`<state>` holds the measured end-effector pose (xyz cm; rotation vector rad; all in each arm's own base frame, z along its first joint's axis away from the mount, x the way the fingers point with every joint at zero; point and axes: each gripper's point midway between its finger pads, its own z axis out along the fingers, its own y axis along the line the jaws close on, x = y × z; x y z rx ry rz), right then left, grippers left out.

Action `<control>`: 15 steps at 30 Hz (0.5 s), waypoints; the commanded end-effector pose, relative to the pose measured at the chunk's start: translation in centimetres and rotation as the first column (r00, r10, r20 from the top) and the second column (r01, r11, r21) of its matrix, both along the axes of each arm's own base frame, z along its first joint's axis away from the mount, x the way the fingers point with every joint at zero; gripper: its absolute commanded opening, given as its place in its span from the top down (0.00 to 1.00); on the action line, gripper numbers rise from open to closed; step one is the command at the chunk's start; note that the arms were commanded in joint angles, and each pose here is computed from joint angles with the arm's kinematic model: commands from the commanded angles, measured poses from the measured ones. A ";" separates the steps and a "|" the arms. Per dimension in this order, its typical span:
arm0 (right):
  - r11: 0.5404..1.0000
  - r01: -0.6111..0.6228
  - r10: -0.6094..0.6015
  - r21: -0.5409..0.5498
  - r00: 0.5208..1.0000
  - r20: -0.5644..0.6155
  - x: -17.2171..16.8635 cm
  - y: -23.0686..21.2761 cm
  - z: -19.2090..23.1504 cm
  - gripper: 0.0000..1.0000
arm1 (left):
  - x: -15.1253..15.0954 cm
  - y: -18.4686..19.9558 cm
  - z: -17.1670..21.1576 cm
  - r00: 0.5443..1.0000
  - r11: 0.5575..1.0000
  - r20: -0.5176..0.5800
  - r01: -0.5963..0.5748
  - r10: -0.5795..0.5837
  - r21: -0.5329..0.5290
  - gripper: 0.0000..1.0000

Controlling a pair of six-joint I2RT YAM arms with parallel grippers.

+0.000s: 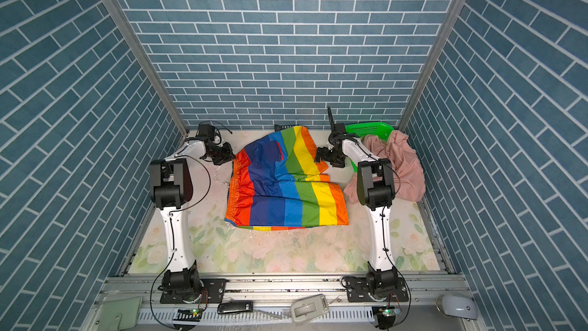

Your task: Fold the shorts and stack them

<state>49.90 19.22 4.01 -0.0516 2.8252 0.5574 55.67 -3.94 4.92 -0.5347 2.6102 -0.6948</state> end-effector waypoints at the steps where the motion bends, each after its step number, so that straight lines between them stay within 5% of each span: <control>1: 1.000 0.028 -0.028 -0.008 0.998 -0.053 -1.3 -0.3 -1.5 0.22 | -0.3 -0.2 3.8 0.999 1.000 0.051 0.006 -0.006 -0.011 1.00; 5: 0.999 0.033 -0.031 0.042 0.999 -0.032 -1.2 0.3 -0.9 0.81 | 0.0 -0.3 5.8 0.996 0.999 0.091 -0.010 0.013 -0.034 1.00; 7: 0.999 0.031 -0.031 0.038 1.000 -0.003 -1.0 0.0 0.8 1.00 | 0.3 -0.4 7.2 0.993 0.999 0.114 -0.011 0.016 -0.042 1.00; 11: 0.998 0.058 -0.060 0.016 0.991 0.117 -2.0 -2.5 7.4 1.00 | 1.0 -0.4 11.4 0.983 0.999 0.183 -0.018 0.027 -0.048 1.00; 15: 0.993 0.103 -0.094 -0.060 0.986 0.138 -8.1 -5.8 8.4 1.00 | 0.5 0.5 14.9 0.971 0.998 0.234 -0.047 0.054 -0.037 1.00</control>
